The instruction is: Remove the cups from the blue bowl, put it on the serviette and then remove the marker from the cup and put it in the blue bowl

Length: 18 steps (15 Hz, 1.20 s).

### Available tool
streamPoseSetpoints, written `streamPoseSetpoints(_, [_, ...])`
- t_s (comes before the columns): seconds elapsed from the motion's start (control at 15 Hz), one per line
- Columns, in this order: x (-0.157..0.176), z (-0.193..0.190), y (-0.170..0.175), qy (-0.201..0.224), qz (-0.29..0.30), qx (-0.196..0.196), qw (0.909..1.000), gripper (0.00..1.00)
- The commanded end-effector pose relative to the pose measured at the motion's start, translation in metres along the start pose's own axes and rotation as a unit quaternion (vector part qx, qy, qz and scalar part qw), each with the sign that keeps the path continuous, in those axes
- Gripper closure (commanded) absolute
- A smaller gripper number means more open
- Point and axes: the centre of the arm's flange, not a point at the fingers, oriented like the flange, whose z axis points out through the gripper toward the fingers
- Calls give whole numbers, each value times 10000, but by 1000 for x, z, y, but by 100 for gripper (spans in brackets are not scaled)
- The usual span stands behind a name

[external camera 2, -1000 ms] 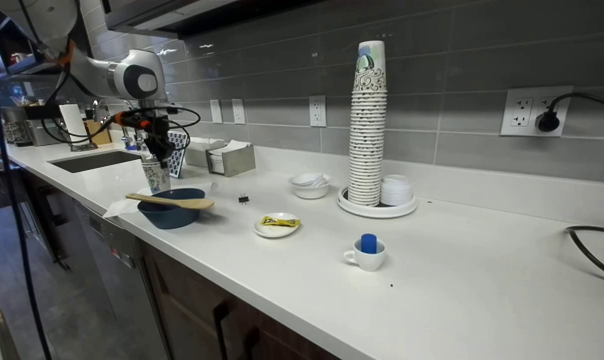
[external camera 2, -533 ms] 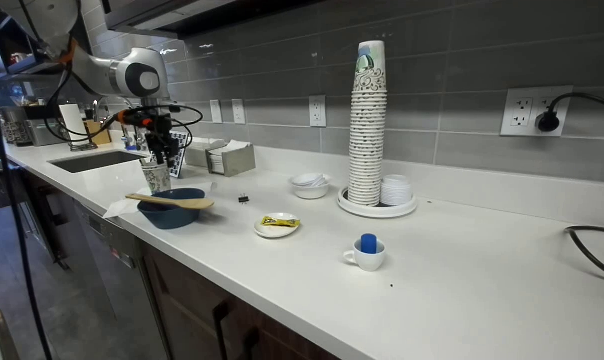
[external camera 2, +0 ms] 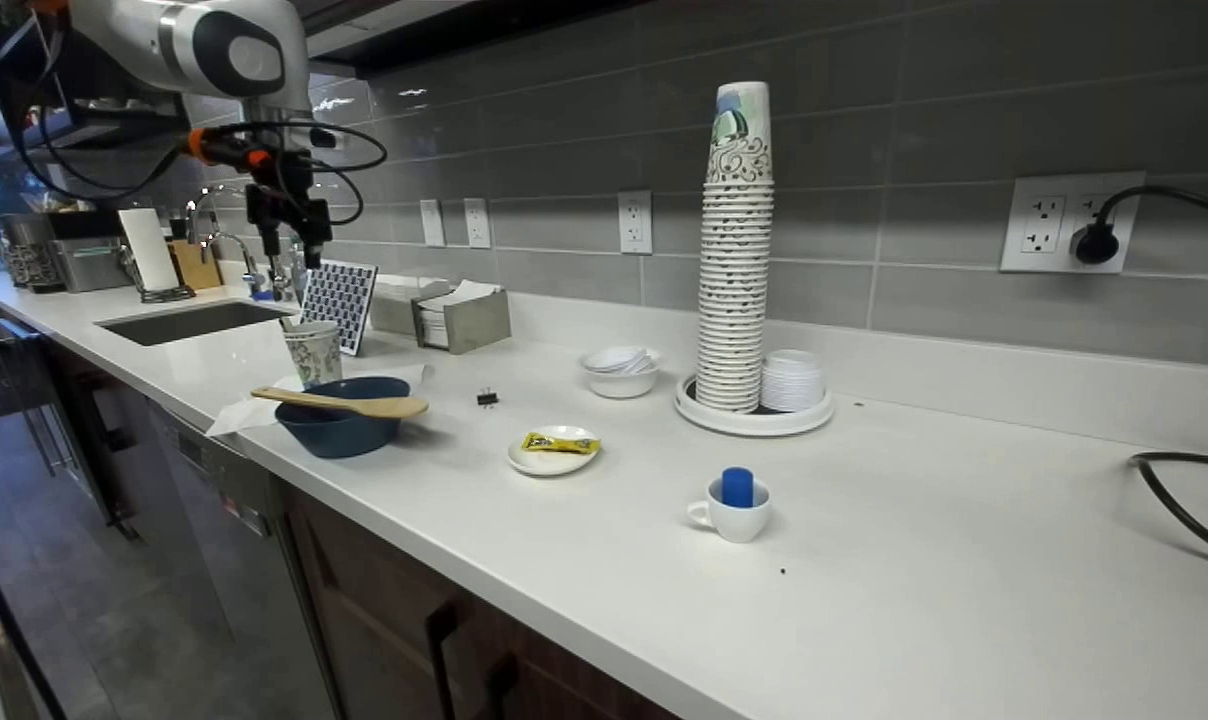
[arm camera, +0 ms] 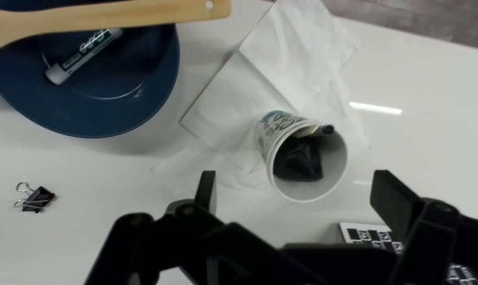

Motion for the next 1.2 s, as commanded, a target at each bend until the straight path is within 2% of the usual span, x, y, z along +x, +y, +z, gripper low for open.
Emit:
streamPoseSetpoints(0.0, [-45,-1,-21,-127,-844,527,9950,0])
streamPoseSetpoints(0.13, [-52,-1,-41,-70,-1359,670,9884,0])
streamPoseSetpoints(0.2, [-51,0,-52,-55,-1412,596,9882,0])
streamPoseSetpoints(0.27, [-50,3,-59,13,-1298,396,9908,0])
streamPoseSetpoints(0.33, [-43,-1,-52,-111,-1249,463,9910,0])
streamPoseSetpoints(0.6, [-43,1,-53,-113,-1252,462,9910,0])
streamPoseSetpoints(0.8, [-36,27,-66,28,-576,310,9979,0])
streamPoseSetpoints(1.13, [-27,65,-83,41,285,73,9996,0])
